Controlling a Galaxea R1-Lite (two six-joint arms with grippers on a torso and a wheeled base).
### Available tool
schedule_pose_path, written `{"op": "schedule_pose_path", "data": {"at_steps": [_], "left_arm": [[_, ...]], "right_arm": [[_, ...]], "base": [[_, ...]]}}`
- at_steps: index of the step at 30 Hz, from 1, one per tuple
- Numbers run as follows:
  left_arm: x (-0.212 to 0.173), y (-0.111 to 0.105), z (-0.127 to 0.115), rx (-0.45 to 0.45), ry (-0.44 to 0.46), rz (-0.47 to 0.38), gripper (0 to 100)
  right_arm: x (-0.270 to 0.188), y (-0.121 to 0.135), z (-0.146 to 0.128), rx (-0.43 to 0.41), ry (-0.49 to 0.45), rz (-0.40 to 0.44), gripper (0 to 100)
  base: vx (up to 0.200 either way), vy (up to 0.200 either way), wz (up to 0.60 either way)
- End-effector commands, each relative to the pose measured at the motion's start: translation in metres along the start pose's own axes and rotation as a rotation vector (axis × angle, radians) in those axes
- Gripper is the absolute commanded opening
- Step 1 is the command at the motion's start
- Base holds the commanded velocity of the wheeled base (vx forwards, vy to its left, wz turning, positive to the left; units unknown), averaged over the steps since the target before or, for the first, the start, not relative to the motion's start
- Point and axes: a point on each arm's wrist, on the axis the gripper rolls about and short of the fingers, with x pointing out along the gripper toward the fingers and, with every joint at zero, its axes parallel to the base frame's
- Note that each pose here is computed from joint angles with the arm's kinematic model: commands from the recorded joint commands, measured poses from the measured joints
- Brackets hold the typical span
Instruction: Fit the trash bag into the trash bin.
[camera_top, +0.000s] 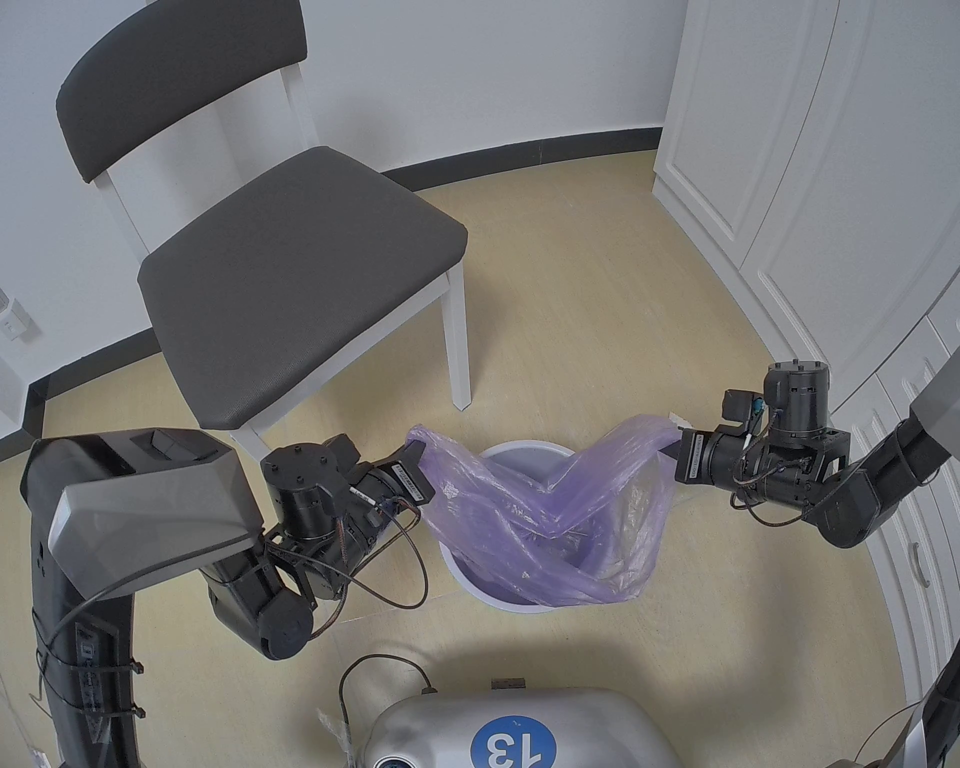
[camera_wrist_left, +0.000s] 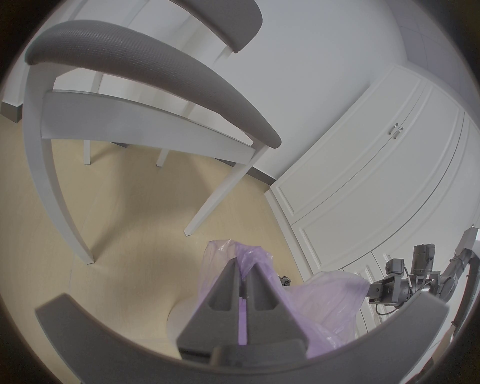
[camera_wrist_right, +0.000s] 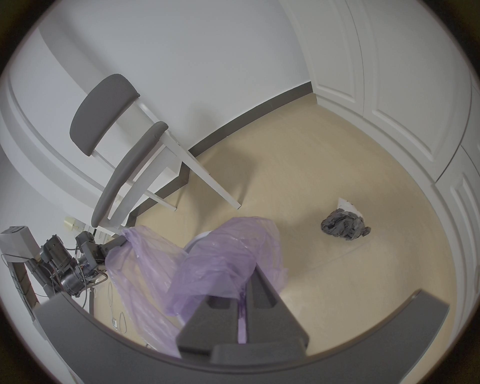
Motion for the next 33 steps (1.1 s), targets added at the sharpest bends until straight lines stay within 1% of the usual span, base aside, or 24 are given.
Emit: {"op": "schedule_pose_path", "data": {"at_steps": [1, 4, 8, 9, 10, 11, 12, 13, 15, 19, 21, 23, 26, 27, 29, 33], "left_arm": [[0.000, 0.000, -0.001, -0.001, -0.008, -0.006, 0], [0.000, -0.009, -0.005, -0.004, -0.018, -0.040, 0], [0.006, -0.032, -0.020, -0.028, 0.003, -0.112, 0], [0.006, -0.032, -0.020, -0.028, 0.003, -0.112, 0], [0.013, -0.044, -0.027, -0.014, 0.014, -0.147, 0], [0.014, -0.046, -0.027, -0.008, 0.019, -0.150, 0], [0.020, -0.053, -0.025, 0.028, 0.041, -0.162, 0], [0.020, -0.053, -0.025, 0.028, 0.041, -0.162, 0], [0.029, -0.061, -0.022, 0.088, 0.096, -0.162, 0], [0.044, -0.068, -0.017, 0.097, 0.098, -0.158, 0], [0.049, -0.065, -0.019, 0.097, 0.099, -0.151, 0], [0.059, -0.054, -0.026, 0.099, 0.098, -0.132, 0], [0.062, -0.034, -0.026, 0.100, 0.101, -0.086, 0], [0.062, -0.031, -0.026, 0.099, 0.103, -0.080, 0], [0.060, -0.013, -0.029, 0.099, 0.119, -0.036, 0], [0.057, 0.012, -0.037, 0.091, 0.117, 0.005, 0]], "right_arm": [[-0.001, -0.005, 0.000, -0.003, -0.001, -0.013, 0], [-0.003, -0.004, -0.002, -0.016, 0.007, -0.011, 0], [-0.010, -0.001, -0.009, -0.053, 0.025, -0.003, 0], [-0.010, -0.001, -0.009, -0.053, 0.025, -0.003, 0], [-0.014, 0.003, -0.010, -0.071, 0.032, 0.019, 0], [-0.015, 0.005, -0.010, -0.074, 0.031, 0.027, 0], [-0.020, 0.009, -0.011, -0.082, 0.036, 0.053, 0], [-0.020, 0.009, -0.011, -0.082, 0.036, 0.053, 0], [-0.026, 0.015, -0.012, -0.097, 0.035, 0.069, 0], [-0.034, 0.019, -0.014, -0.122, 0.039, 0.081, 0], [-0.035, 0.020, -0.015, -0.130, 0.040, 0.082, 0], [-0.035, 0.023, -0.018, -0.141, 0.050, 0.093, 0], [-0.035, 0.026, -0.021, -0.144, 0.061, 0.102, 0], [-0.035, 0.026, -0.022, -0.144, 0.063, 0.103, 0], [-0.032, 0.027, -0.024, -0.144, 0.071, 0.103, 0], [-0.032, 0.027, -0.023, -0.144, 0.070, 0.104, 0]], "base": [[0.000, 0.000, 0.00], [0.000, 0.000, 0.00], [0.000, 0.000, 0.00], [0.000, 0.000, 0.00], [0.000, 0.000, 0.00], [0.000, 0.000, 0.00], [0.000, 0.000, 0.00], [0.000, 0.000, 0.00], [0.000, 0.000, 0.00], [0.000, 0.000, 0.00], [0.000, 0.000, 0.00], [0.000, 0.000, 0.00], [0.000, 0.000, 0.00], [0.000, 0.000, 0.00], [0.000, 0.000, 0.00], [0.000, 0.000, 0.00]]}}
